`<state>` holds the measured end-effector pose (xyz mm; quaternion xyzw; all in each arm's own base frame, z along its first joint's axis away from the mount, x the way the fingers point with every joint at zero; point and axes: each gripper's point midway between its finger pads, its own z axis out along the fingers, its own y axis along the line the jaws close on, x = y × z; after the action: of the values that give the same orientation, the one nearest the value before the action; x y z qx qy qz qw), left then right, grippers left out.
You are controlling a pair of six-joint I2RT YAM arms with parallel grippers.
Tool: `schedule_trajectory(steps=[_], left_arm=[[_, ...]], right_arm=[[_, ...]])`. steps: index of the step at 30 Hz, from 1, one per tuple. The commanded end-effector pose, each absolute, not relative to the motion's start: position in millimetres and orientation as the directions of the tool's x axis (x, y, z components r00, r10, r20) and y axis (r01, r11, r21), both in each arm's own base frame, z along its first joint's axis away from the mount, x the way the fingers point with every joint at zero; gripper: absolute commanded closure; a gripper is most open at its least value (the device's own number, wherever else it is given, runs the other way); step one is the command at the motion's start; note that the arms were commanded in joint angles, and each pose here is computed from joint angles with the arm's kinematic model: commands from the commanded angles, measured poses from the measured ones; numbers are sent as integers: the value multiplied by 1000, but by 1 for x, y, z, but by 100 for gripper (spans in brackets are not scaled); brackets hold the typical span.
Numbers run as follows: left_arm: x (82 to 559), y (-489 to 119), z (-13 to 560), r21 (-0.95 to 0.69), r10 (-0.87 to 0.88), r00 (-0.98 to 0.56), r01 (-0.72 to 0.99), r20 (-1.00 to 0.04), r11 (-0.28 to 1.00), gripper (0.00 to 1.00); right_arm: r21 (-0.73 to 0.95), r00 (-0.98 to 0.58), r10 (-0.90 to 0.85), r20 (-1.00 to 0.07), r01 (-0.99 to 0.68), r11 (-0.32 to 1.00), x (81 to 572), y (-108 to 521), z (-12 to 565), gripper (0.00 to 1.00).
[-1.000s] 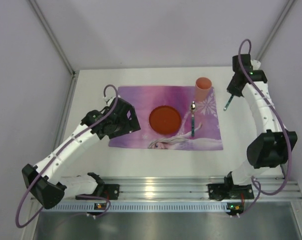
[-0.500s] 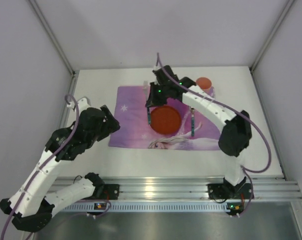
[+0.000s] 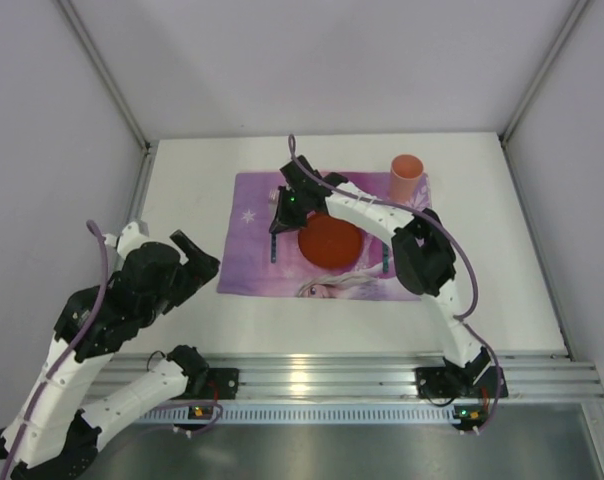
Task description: Set the dinner table for one person
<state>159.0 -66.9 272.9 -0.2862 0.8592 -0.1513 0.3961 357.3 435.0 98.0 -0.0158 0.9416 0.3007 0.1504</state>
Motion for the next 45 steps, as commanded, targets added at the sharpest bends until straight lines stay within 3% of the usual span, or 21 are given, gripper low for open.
schedule_trajectory(steps=[1,6,10,15,19,24,25,27,28,30,31,33,34,35,37,41,45], left_arm=[[138,-58,265,-482,-634,-544,-413,-550,773,2],[131,-54,267,-485,-644,-546,-425,-536,764,2],[132,-55,268,-482,-641,-549,-425,-536,766,2],[141,-64,269,-461,-609,-573,-400,-549,792,2],[155,-69,277,-438,-577,-576,-377,-579,816,2],[179,-83,291,-418,-519,-573,-311,-634,854,2],[185,-88,290,-406,-506,-581,-305,-637,861,2],[197,-100,293,-418,-488,-585,-263,-648,870,2],[203,-106,288,-406,-477,-596,-260,-647,876,2],[212,-116,286,-405,-451,-610,-224,-651,887,2],[219,-126,280,-408,-441,-620,-206,-649,889,2],[226,-132,273,-390,-413,-633,-185,-655,902,2],[233,-137,267,-385,-405,-633,-178,-660,905,2],[236,-139,266,-380,-391,-633,-162,-668,911,2],[243,-144,262,-368,-367,-630,-135,-684,920,2],[273,-137,265,-292,-317,-530,-132,-786,947,2],[302,-129,277,-231,-246,-352,-85,-903,969,2]], right_arm=[[635,-923,153,-353,-116,764,386,458,125,100],[612,-935,157,-317,-76,787,384,456,98,99],[593,-943,139,-304,-74,802,379,451,85,73],[604,-941,98,-324,-126,787,379,457,92,60],[630,-920,96,-381,-183,755,380,457,137,57],[618,-820,94,-565,-344,707,365,421,251,48],[610,-767,127,-629,-386,692,358,401,296,40],[521,-699,90,-709,-434,735,346,369,311,28],[478,-610,129,-781,-452,753,334,339,352,18],[370,-546,77,-834,-451,812,321,302,344,8],[331,-455,117,-883,-427,841,308,268,372,1],[283,-469,95,-878,-349,893,294,235,334,0],[279,-415,133,-900,-316,907,280,208,346,0],[241,-461,88,-883,-284,928,271,194,304,0],[245,-479,86,-874,-280,928,250,177,282,0],[414,-569,259,-781,-160,896,195,142,236,0],[552,-550,396,-735,-147,821,168,130,235,0]])
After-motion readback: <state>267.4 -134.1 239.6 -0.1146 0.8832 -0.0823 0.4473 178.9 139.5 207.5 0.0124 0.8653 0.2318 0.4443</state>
